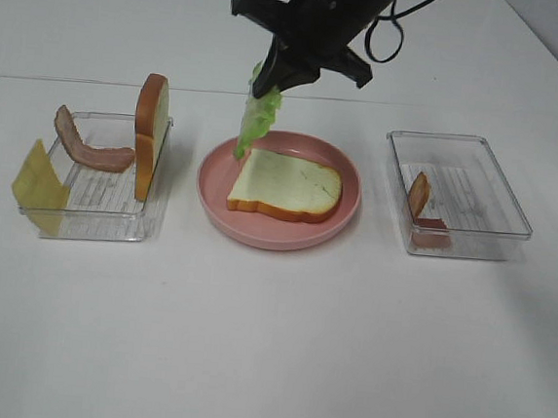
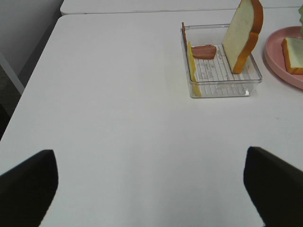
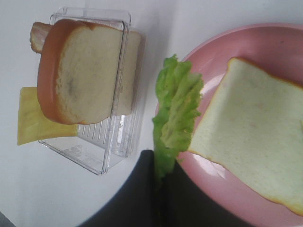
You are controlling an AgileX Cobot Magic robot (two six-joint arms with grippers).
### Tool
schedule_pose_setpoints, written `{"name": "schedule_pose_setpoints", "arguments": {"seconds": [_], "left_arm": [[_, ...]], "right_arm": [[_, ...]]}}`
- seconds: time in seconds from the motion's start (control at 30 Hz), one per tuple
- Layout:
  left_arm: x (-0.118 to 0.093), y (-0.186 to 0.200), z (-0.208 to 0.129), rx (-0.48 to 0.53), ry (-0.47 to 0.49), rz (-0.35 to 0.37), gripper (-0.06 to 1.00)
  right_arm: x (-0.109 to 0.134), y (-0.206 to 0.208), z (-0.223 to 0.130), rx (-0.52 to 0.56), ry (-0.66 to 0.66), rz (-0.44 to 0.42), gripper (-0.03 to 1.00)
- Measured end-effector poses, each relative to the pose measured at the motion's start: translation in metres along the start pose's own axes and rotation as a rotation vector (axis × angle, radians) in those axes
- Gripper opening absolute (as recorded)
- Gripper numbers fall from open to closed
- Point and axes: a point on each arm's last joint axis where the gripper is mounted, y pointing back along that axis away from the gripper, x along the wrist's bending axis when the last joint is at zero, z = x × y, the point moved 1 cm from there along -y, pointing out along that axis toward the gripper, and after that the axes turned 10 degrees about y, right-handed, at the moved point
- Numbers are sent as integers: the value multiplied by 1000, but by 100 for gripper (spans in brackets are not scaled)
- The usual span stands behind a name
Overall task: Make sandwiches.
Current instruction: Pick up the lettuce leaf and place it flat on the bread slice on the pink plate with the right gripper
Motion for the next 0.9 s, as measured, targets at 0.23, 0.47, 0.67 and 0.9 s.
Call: {"name": "schedule_pose_setpoints", "arguments": {"seconds": [0.23, 0.47, 0.67, 0.9], "left_arm": [[0, 0, 0, 0, 0, 0, 99], [0, 0, 0, 0, 0, 0, 99], [0, 0, 0, 0, 0, 0, 99], [0, 0, 0, 0, 0, 0, 99]], "right_arm": [[-1, -24, -2, 13, -14, 14, 2], [-12, -40, -5, 41, -13, -23, 2], [-21, -40, -6, 52, 10, -111, 2], [-31, -39, -8, 74, 41, -215, 2]]}}
